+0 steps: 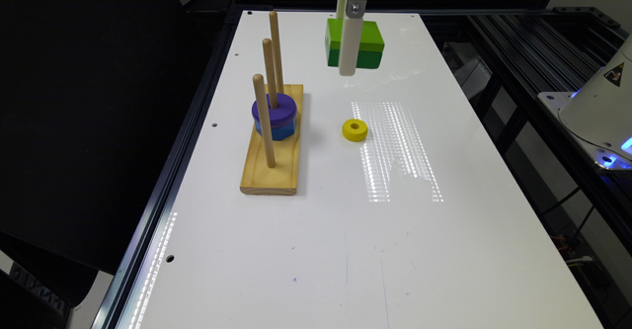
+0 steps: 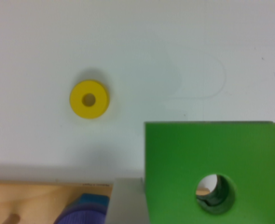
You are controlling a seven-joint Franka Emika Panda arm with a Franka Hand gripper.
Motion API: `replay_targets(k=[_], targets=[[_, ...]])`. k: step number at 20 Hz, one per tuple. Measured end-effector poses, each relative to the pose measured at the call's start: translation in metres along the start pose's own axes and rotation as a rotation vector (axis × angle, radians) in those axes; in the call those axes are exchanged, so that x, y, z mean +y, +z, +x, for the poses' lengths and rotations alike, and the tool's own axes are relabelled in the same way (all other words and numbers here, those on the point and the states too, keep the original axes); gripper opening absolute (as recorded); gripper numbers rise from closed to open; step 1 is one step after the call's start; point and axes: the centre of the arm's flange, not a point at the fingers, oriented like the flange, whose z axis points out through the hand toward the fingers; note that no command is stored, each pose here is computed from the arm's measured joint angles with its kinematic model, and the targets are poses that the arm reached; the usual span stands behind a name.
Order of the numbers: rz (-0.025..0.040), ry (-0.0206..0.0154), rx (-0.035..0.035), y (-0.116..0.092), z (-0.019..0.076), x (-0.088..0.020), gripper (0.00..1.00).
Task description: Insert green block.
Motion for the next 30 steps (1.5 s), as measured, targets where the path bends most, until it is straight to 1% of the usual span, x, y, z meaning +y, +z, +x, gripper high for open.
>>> replay_targets(k=[3,6,9,11,14,15,16,17,18,19,20,22,24,25,27,28,29,30], targets=[[0.0045,0.0004,-0.0001,-0.001,0.0031,-0.003,0.00],[0.0069,0.0011,-0.0021,0.000,0.0060,-0.005,0.00],[0.0127,0.0017,-0.0019,0.000,0.0110,-0.009,0.00],[0.0160,0.0014,-0.0014,0.000,0.0155,-0.013,0.00],[0.0211,0.0004,0.0011,0.001,0.0257,-0.019,0.00],[0.0230,0.0008,0.0014,0.002,0.0312,-0.022,0.00],[0.0259,0.0009,0.0050,0.003,0.0366,-0.024,0.00],[0.0286,0.0020,0.0075,0.003,0.0443,-0.027,0.00],[0.0302,0.0022,0.0080,0.004,0.0506,-0.031,0.00],[0.0306,0.0019,0.0067,0.005,0.0559,-0.034,0.00],[0.0308,0.0011,0.0035,0.008,0.0616,-0.038,0.00],[0.0299,-0.0006,0.0012,0.010,0.0678,-0.043,0.00],[0.0294,-0.0012,0.0001,0.010,0.0705,-0.045,0.00],[0.0297,-0.0016,-0.0002,0.010,0.0703,-0.046,0.00],[0.0310,-0.0011,-0.0012,0.009,0.0644,-0.051,0.00],[0.0308,-0.0003,-0.0008,0.009,0.0613,-0.053,0.00],[0.0302,0.0014,0.0001,0.009,0.0590,-0.055,0.00],[0.0303,0.0009,0.0004,0.009,0.0579,-0.056,0.00]])
